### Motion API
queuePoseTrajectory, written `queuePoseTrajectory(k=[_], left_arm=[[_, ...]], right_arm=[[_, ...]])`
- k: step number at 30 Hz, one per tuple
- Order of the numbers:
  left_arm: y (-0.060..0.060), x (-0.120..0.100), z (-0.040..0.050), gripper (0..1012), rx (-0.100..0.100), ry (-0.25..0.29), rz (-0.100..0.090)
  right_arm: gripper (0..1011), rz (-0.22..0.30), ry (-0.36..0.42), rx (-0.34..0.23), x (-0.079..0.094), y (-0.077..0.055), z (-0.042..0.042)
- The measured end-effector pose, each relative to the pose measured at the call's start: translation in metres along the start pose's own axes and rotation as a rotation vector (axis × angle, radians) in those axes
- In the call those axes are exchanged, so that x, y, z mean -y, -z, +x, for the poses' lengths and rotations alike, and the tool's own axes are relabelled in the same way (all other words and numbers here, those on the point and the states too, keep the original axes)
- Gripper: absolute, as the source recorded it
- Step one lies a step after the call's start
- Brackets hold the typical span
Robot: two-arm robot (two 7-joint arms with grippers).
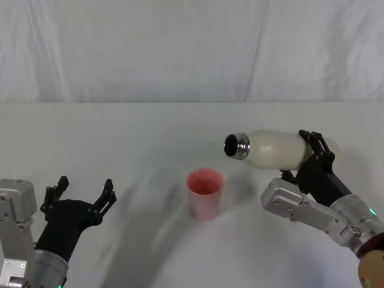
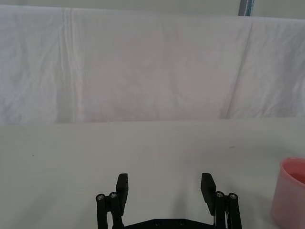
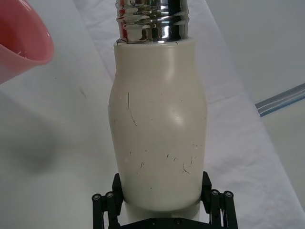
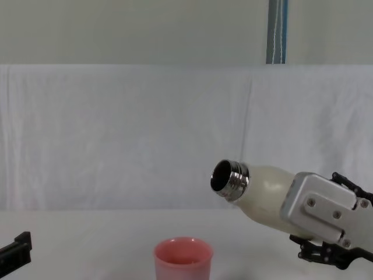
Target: Grasp the thermos with one hand and pour water into the cup lid.
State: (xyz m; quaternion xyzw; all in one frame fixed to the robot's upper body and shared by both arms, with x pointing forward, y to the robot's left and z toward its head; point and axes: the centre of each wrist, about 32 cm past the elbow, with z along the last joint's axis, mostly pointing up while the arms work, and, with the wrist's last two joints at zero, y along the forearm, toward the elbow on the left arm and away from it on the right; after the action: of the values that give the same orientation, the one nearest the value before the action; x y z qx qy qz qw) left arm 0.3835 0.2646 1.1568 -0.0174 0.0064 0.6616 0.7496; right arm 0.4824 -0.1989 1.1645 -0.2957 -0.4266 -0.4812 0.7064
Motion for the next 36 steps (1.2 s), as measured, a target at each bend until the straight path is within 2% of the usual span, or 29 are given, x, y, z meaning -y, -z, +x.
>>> queuePoseTrajectory(k=[20,36], left_arm=[[0.0,0.0,0.0,1001,0.0,0.0,0.0],[0.0,0.0,0.0,1001,0.0,0.0,0.0]], right_arm=[[962,0.01,-0.001,0.061,-0.0022,-0.0023,-0.0028],[962,0.02,-0.014,0.166,-0.0044,-0.0026,-0.0069]])
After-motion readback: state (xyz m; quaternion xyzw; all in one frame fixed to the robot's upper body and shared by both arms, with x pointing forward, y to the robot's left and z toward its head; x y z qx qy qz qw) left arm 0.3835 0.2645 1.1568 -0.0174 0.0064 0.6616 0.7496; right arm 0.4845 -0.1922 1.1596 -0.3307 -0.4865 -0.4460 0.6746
